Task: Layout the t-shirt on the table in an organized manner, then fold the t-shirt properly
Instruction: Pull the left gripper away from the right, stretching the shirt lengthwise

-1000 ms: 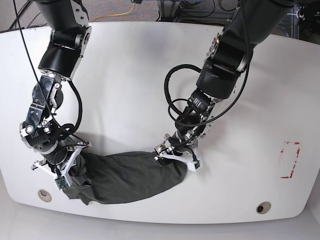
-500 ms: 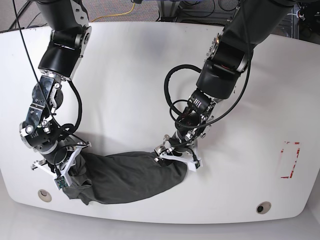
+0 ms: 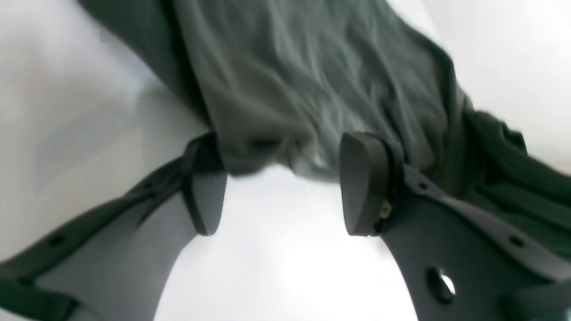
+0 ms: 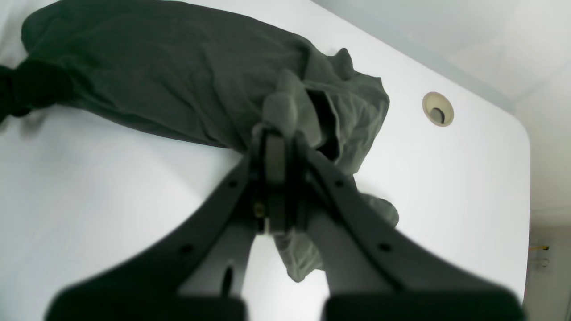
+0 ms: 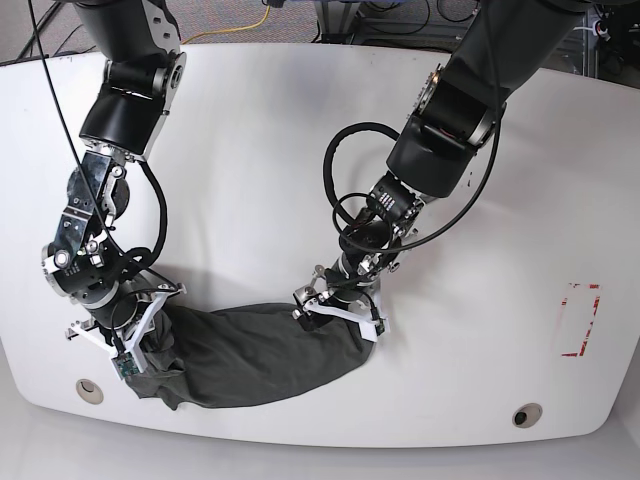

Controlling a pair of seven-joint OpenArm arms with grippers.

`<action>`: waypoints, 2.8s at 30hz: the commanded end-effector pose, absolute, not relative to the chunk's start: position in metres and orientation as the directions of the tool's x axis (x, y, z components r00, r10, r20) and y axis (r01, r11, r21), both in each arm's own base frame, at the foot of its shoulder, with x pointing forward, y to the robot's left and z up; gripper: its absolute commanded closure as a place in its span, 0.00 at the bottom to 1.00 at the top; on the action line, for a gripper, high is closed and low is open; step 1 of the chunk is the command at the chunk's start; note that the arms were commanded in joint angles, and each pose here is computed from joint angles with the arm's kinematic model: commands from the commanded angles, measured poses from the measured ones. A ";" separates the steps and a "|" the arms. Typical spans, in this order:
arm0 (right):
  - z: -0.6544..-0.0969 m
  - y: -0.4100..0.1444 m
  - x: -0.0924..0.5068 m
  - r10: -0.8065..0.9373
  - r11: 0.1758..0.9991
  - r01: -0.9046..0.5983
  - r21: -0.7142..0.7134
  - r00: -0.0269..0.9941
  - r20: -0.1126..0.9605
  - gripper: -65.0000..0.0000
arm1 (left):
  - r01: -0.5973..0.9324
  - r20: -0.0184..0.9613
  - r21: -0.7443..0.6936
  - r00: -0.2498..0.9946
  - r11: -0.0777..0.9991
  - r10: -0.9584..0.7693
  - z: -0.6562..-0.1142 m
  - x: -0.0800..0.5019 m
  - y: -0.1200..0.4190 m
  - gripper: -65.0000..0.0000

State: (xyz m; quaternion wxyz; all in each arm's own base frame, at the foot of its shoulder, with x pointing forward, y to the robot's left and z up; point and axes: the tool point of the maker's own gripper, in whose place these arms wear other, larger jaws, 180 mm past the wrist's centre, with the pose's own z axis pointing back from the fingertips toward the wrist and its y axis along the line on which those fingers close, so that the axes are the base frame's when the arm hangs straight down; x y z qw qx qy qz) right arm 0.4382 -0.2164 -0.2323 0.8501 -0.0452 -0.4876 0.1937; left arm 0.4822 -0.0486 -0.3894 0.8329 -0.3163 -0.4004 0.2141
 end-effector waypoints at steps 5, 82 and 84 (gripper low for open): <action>-0.207 -0.218 0.446 0.376 0.919 -0.269 -0.287 0.383 0.844 1.00 | -0.094 0.545 -0.698 0.573 0.710 0.612 -0.380 0.495 -0.047 0.44; -0.069 -0.241 0.427 0.543 0.840 -0.087 -0.536 0.150 0.827 1.00 | 0.265 0.863 -0.499 0.068 0.825 0.500 -0.105 0.435 0.227 1.00; -0.062 -0.243 0.433 0.535 0.845 -0.081 -0.529 0.142 0.833 1.00 | 0.259 0.867 -0.489 0.042 0.833 0.496 -0.092 0.434 0.240 1.00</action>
